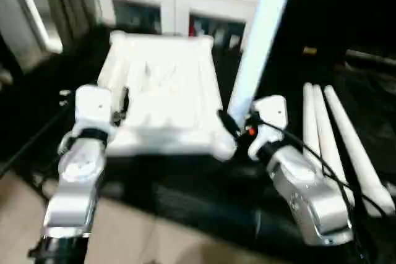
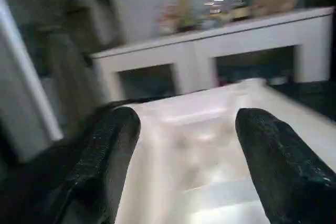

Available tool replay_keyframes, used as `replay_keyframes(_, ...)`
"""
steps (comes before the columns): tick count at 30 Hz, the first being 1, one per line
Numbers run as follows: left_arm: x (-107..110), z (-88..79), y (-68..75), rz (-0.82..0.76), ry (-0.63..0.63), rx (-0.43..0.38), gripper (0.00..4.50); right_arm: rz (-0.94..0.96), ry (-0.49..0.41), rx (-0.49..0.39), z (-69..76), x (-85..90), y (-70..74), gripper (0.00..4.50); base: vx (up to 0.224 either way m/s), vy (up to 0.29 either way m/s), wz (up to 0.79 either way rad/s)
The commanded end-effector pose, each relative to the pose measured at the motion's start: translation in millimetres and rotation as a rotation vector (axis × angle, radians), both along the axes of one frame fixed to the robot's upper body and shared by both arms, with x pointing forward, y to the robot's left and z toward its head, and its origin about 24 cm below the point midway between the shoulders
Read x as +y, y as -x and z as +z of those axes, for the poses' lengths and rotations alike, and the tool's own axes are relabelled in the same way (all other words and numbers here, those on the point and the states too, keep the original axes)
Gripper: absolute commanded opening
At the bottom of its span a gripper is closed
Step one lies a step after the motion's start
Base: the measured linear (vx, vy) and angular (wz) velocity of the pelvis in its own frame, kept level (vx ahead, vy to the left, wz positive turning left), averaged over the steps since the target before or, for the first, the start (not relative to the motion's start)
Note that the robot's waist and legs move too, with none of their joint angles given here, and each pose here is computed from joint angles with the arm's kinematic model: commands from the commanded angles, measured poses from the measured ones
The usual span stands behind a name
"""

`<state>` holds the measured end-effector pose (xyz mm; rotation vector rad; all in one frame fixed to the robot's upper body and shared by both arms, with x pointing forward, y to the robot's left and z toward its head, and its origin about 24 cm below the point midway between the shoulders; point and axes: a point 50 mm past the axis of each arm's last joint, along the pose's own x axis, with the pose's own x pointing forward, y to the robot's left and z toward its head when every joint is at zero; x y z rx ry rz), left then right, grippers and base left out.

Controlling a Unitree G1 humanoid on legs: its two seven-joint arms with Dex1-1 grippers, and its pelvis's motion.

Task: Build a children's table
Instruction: Pick table leg

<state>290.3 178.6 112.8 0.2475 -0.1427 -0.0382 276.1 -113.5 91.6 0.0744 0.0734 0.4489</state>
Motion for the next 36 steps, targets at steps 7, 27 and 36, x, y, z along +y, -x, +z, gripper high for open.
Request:
replay_keyframes(7,-4,-8.6,3.2,-0.128,0.01,0.058,3.43,-0.033,-0.015,-0.024,8.8,-10.7,1.2,1.9,0.172,-0.012,0.09)
replay_keyframes(27,-40,-28.2,19.0,-1.023,-0.067,0.417,4.35,0.106,-0.069,-0.077,29.2,-36.0,-31.6,1.9,-0.064,0.016,-0.05)
replay_keyframes(36,-21,-47.2,-2.6,-1.047,-0.392,0.581,4.44,0.31,-0.104,-0.04,21.0,-27.2,-17.3,1.9,0.0,0.0,0.0)
